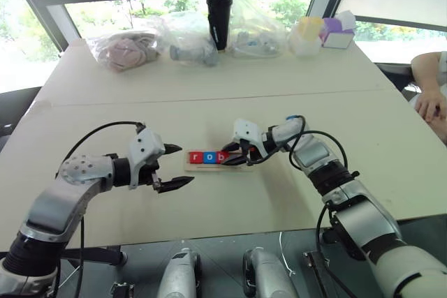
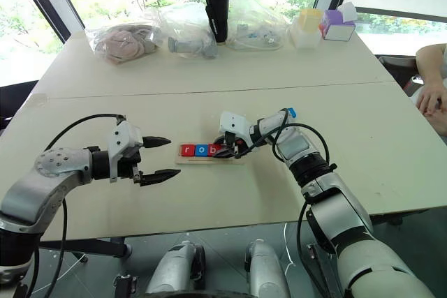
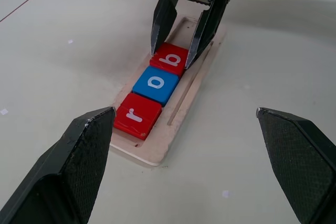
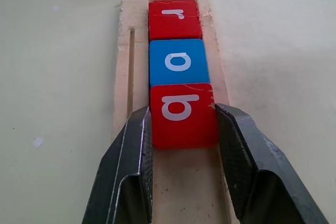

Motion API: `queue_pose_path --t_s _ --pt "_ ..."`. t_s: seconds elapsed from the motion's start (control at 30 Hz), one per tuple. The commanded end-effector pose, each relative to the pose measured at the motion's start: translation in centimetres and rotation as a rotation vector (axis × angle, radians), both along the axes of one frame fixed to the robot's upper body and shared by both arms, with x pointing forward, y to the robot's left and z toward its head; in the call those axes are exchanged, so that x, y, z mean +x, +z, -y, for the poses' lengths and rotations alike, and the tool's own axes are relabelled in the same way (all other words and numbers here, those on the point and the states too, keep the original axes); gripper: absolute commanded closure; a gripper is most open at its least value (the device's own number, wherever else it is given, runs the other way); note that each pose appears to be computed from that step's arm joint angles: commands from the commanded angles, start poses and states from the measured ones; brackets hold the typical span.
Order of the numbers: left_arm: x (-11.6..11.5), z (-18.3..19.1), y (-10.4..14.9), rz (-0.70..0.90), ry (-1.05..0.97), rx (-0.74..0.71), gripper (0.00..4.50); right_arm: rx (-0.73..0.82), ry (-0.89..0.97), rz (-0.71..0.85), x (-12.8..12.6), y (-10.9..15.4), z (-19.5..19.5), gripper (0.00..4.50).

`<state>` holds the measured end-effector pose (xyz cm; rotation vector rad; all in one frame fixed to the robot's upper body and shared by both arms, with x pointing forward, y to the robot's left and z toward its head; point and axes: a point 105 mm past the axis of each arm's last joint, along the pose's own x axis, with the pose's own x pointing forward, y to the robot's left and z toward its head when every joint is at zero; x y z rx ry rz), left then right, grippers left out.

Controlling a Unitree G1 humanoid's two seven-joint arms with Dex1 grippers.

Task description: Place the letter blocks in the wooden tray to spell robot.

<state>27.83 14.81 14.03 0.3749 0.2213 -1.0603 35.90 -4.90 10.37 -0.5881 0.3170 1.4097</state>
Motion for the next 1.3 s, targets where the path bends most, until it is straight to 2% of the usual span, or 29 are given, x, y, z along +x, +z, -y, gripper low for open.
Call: queue_pose_path --t_s 0.03,0.3,0.4,0.5,0.6,0.77,0.87,1.0,1.3 --pt "0.0 0.0 0.4 0.036 -0.002 0.006 0.0 0.049 0.022 0.056 0.2 2.3 -0.1 0.96" --pt "0.3 -0.3 0.3 0.035 0.008 0.009 0.0 0.151 0.015 0.178 0.3 7.1 -0.2 0.96" --pt "0.4 -0.3 0.3 0.035 0.006 0.008 0.0 0.26 -0.05 0.239 0.9 10.4 0.1 0.96" --pt "0.4 -0.1 1.0 0.039 0.01 -0.036 0.0 0.399 -0.215 0.286 2.0 13.9 2.5 0.96" --pt "0.3 0.2 2.5 0.045 0.017 -0.108 0.0 0.426 -0.464 0.301 3.1 14.5 6.6 0.96" --pt "0.1 0.1 3.0 0.029 0.033 -0.143 0.0 0.512 -0.787 0.135 2.4 12.8 10.4 0.96" --pt "0.1 0.1 2.7 0.018 0.029 -0.133 0.0 0.469 -0.87 0.037 0.3 9.0 10.5 0.96" --pt "0.2 0.4 2.5 0.012 0.014 -0.123 0.0 0.352 -1.043 0.021 -0.4 4.1 11.6 0.96" --pt "0.6 0.5 2.0 0.013 0.002 -0.1 0.0 0.28 -1.173 -0.001 -0.1 0.6 11.8 0.96"
